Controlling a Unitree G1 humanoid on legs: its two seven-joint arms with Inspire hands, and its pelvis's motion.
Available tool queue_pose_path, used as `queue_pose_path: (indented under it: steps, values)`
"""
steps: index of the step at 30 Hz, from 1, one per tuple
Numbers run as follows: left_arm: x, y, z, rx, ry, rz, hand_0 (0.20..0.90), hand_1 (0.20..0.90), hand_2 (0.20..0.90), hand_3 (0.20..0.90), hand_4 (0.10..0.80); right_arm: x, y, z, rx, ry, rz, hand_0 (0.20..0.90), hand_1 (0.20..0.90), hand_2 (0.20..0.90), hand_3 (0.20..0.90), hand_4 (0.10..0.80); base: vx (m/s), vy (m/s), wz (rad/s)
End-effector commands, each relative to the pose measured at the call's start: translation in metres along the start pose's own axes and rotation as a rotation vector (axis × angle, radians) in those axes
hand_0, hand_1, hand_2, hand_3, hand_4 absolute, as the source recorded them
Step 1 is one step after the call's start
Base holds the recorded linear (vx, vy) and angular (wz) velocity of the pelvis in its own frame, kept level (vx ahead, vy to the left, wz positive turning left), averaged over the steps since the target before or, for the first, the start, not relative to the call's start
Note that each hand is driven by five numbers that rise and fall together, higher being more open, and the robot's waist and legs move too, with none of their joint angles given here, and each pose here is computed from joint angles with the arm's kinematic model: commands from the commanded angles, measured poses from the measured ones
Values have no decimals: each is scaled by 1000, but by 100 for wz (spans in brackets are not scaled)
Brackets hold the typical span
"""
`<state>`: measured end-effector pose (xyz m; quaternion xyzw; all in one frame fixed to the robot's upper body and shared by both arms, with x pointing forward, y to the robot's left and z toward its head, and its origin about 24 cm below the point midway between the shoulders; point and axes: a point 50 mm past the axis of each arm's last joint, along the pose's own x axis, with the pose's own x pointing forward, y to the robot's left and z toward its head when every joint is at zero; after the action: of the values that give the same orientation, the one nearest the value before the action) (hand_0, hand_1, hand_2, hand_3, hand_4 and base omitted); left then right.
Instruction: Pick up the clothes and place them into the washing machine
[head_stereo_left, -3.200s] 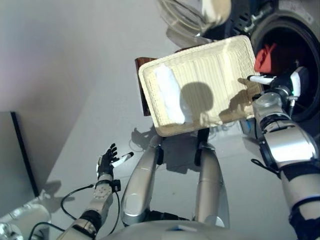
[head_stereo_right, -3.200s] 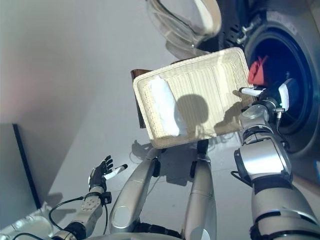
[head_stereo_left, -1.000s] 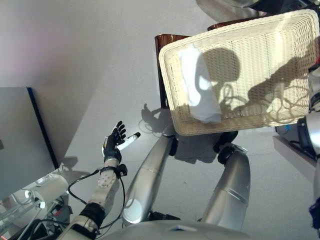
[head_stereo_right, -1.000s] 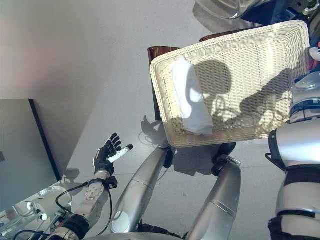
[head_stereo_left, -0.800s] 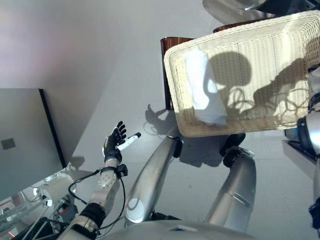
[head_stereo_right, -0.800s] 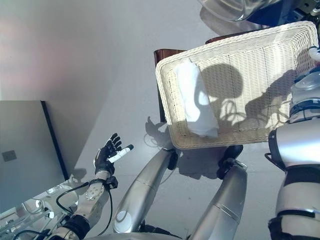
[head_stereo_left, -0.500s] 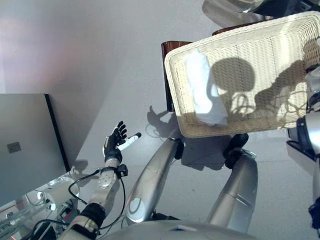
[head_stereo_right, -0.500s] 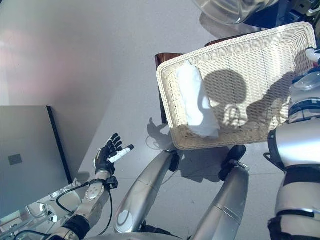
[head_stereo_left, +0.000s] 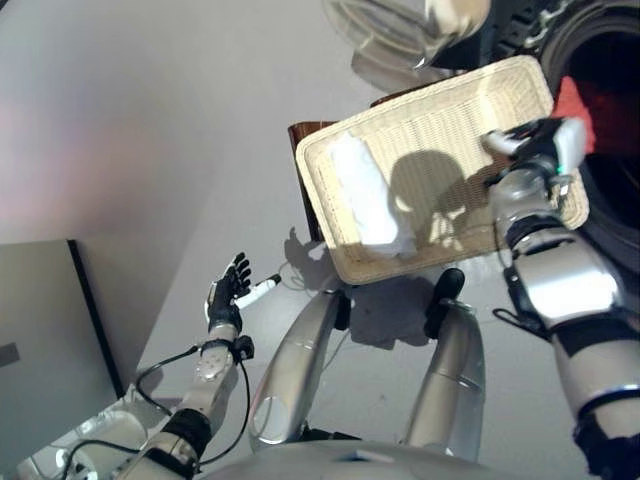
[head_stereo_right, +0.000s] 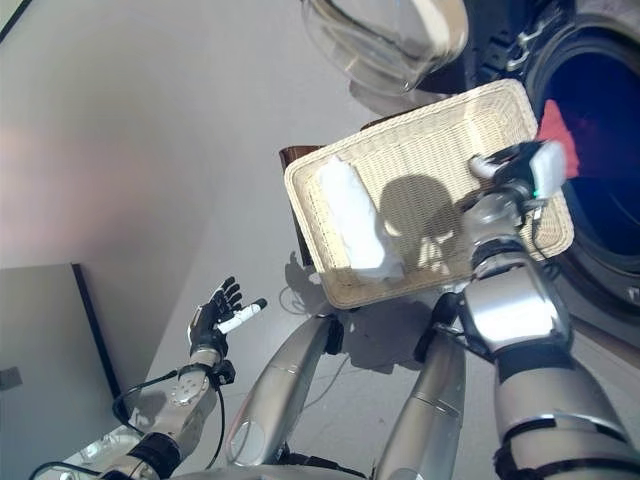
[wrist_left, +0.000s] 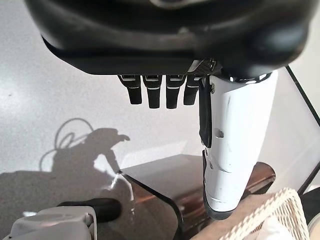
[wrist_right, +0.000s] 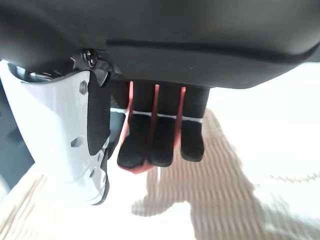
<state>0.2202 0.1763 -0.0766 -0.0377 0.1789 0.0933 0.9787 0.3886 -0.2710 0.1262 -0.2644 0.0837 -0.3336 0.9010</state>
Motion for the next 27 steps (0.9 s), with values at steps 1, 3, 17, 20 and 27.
queue_pose_path:
  steps: [1,3,17,20,27]
  values:
    - [5,33,6,60,-30,116,900,900,900,900,800,-9,18,33,122,-150,69,200,200,200,200,300,10,-46,-14]
    - [5,34,4,70,-21,120,900,900,900,900,800,-17,30,17,120,-114,109,200,200,200,200,300,15,-39,-9]
    - [-4,38,-23,137,102,141,900,900,900,900,800,-73,90,-53,86,10,333,200,200,200,200,300,10,-32,-2]
    - [-5,37,-25,139,109,138,900,900,900,900,800,-79,94,-59,85,26,352,200,200,200,200,300,9,-20,-2]
    - [-9,42,-32,158,144,169,900,900,900,900,800,-85,93,-73,95,57,328,900,900,900,900,800,19,-19,4]
